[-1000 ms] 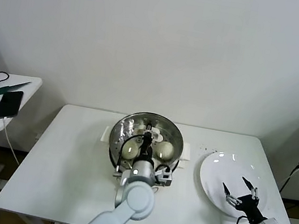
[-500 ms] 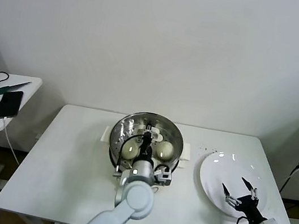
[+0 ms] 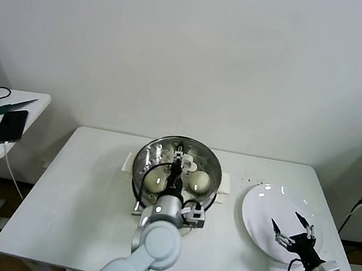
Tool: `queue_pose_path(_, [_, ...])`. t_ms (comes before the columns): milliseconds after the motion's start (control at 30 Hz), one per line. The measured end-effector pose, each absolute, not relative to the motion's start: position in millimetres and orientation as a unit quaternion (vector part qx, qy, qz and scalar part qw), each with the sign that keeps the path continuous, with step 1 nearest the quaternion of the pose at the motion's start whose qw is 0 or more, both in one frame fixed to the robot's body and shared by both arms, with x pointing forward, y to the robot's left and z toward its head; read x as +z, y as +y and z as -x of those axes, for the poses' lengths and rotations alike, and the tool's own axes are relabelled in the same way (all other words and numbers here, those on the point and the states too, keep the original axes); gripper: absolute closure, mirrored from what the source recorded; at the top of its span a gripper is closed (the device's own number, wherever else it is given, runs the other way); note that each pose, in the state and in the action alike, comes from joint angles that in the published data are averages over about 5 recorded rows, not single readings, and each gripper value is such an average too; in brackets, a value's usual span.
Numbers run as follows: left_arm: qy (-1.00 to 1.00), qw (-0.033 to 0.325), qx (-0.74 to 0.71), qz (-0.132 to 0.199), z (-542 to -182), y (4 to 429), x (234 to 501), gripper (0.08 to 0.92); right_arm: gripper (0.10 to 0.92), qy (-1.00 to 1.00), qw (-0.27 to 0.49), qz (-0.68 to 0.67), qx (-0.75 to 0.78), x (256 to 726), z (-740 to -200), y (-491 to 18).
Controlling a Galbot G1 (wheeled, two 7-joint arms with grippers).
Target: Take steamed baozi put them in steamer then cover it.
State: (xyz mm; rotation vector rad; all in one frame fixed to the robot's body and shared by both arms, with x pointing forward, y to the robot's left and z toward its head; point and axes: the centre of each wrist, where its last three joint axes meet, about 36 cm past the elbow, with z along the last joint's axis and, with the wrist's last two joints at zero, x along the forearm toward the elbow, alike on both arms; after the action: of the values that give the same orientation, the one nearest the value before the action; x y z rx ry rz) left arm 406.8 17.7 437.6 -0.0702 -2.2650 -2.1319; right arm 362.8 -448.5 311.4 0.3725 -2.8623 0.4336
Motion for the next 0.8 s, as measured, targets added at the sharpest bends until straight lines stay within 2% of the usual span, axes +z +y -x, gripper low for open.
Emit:
queue_pose_path(200, [-0.737, 0.009, -0.675, 0.025, -390.8, 28.9, 445.3, 0.237, 0.2, -0.976, 0.113, -0.123, 0.143, 317.2, -366.6, -446.7])
queue_pose_path(300, [-0.744, 0.007, -0.668, 0.022, -381.8, 36.6, 448.9, 0.188, 0.2, -0.976, 0.115, -0.119, 0.139, 319.8, -367.2, -445.9])
queue_pose_path(600, [-0.78, 0.009, -0.626, -0.003, -357.9, 74.1, 459.9, 0.177, 0.2, -0.979, 0.116, -0.108, 0.127, 323.7, -365.0, -443.0])
queue_pose_path(800, [-0.818, 0.029, -0.574, -0.032, -353.2, 109.1, 461.6, 0.177, 0.2, -0.981, 0.11, -0.101, 0.122, 325.5, -362.1, -439.7])
